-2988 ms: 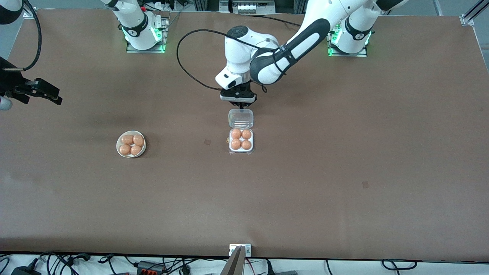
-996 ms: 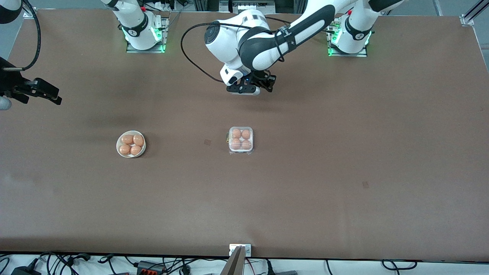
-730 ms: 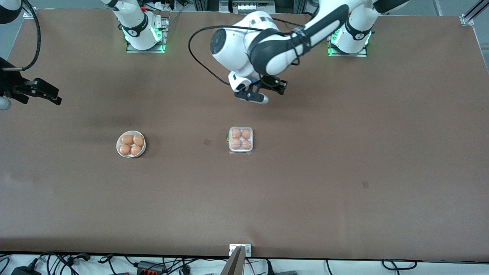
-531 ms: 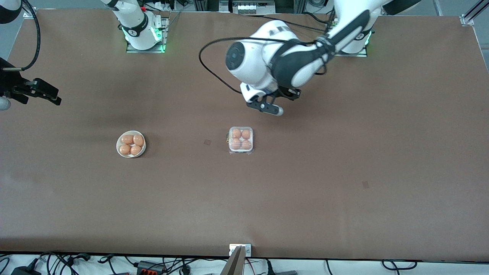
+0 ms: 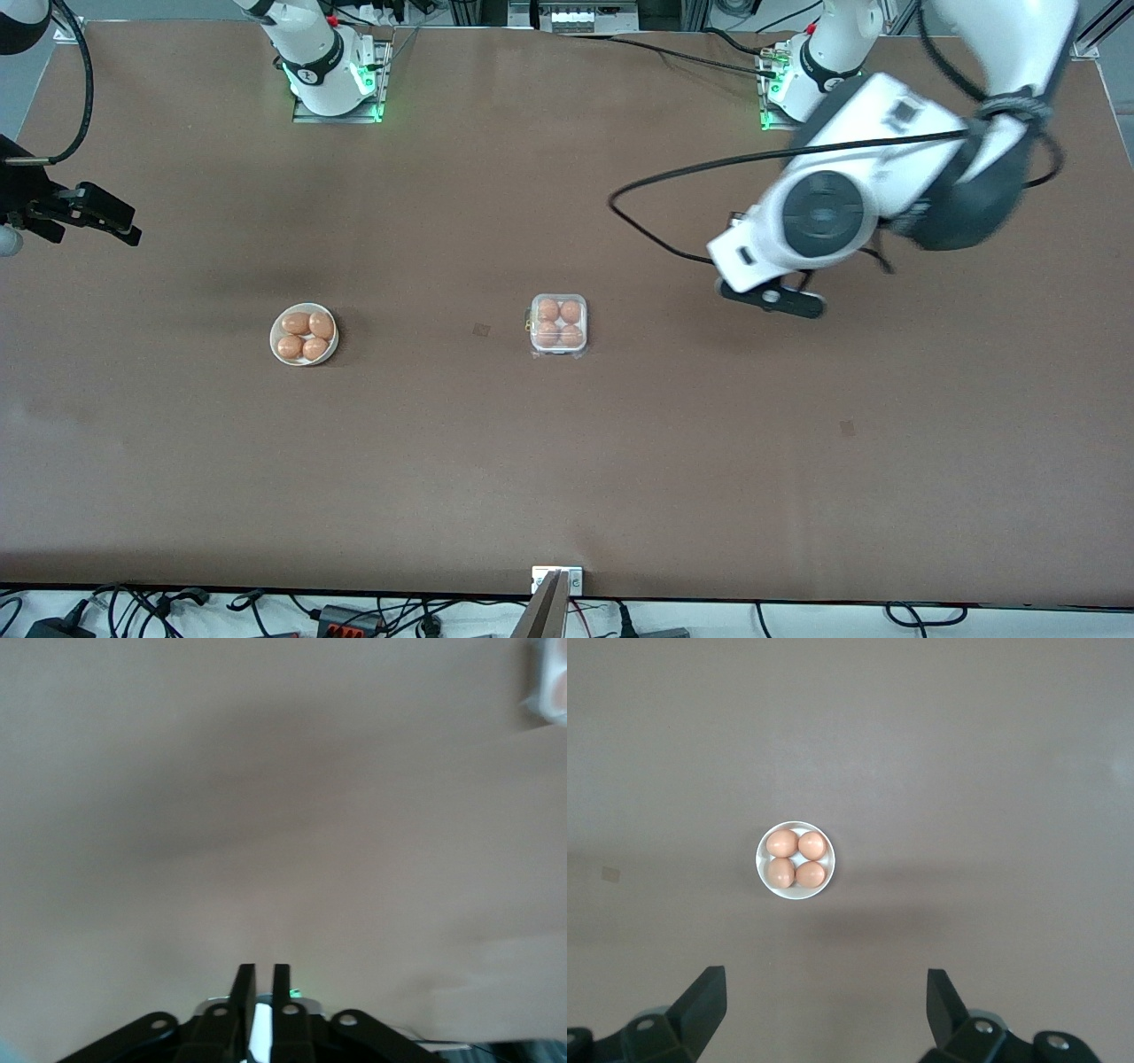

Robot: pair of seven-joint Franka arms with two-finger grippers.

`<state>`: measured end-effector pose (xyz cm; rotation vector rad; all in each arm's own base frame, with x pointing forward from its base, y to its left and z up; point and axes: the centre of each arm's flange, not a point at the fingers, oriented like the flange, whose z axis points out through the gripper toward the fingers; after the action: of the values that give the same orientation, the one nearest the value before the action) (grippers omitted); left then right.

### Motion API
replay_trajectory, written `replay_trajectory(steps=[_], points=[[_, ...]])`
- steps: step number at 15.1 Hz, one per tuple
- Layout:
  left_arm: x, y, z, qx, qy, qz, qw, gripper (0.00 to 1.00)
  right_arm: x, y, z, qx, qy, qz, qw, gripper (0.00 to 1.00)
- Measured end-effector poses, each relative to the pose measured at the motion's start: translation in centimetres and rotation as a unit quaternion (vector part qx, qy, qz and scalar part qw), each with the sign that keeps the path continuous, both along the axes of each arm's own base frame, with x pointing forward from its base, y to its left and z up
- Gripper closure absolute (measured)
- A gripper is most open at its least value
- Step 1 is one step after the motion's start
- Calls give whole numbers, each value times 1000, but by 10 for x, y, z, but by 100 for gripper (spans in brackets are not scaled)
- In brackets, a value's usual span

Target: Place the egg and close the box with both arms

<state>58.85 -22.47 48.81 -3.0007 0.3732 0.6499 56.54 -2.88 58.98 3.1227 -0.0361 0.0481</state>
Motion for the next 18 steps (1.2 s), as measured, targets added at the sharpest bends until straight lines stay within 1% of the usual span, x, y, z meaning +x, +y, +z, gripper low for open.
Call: replay_trajectory(steps=[1, 2, 4, 5, 6, 9, 12, 15, 16, 18], points=[[8, 25, 9, -26, -6, 8, 1000, 71, 0, 0, 0, 0, 0, 0, 1000, 0], [14, 47, 15, -42, -16, 18, 999, 63, 0, 0, 0, 0, 0, 0, 1000, 0], [18, 76, 24, -62, -39, 40, 997, 46, 0, 0, 0, 0, 0, 0, 1000, 0], [15, 85, 29, -68, -52, 46, 995, 39, 0, 0, 0, 0, -1, 0, 1000, 0], [12, 90, 35, -71, -67, 48, 994, 26, 0, 0, 0, 0, -1, 0, 1000, 0], [-10, 119, 57, -60, -109, 51, 991, 1, 0, 0, 0, 0, -1, 0, 1000, 0], [-26, 161, 87, -53, -151, 72, 984, 0, 0, 0, 0, 0, -1, 0, 1000, 0], [-35, 189, 109, -52, -209, 95, 972, 0, 0, 0, 0, 0, -1, 0, 1000, 0], [-37, 195, 111, -42, -219, 95, 970, 0, 0, 0, 0, 0, -1, 0, 1000, 0], [-41, 199, 110, -10, -224, 85, 971, 0, 0, 0, 0, 0, -1, 0, 1000, 0]])
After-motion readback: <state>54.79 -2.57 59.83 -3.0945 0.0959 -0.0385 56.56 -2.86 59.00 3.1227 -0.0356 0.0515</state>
